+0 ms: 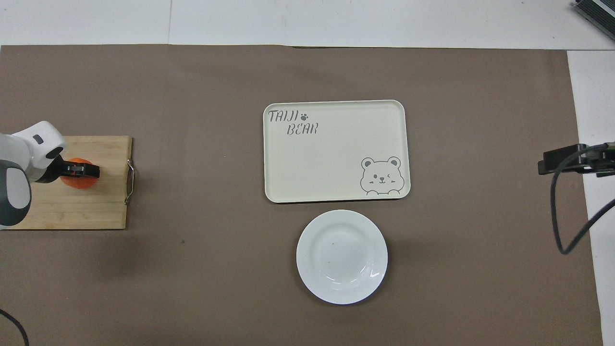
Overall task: Place orange and plate with both arms
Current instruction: 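Lower the left gripper onto the orange on the cutting board and close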
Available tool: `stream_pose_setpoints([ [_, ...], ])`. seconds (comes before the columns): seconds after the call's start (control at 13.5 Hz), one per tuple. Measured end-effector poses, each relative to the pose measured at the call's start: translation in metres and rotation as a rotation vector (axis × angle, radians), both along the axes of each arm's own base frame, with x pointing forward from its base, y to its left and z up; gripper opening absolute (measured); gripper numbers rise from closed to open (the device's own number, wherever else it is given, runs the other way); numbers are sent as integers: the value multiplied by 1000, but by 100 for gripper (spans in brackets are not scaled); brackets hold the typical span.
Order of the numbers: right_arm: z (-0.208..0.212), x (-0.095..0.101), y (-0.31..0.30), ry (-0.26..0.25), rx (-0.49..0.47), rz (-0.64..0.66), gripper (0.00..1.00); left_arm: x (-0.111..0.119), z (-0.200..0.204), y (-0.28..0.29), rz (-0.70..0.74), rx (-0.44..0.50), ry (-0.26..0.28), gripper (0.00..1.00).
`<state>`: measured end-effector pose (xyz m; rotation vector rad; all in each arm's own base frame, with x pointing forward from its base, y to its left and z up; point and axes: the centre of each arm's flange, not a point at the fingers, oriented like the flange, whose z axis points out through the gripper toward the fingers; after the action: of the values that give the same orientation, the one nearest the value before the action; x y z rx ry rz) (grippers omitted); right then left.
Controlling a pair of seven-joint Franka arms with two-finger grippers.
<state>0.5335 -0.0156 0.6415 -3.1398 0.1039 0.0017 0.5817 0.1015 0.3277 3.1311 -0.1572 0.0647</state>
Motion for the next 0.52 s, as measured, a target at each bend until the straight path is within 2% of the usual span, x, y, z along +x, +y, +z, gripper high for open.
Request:
stream_pose_setpoints([
  [0.3,0,0,0,0,0,0,100,5,7,-3,5,-2,-3,78],
  [0.52,0,0,0,0,0,0,100,20,44,-9,17,-11,17,78],
])
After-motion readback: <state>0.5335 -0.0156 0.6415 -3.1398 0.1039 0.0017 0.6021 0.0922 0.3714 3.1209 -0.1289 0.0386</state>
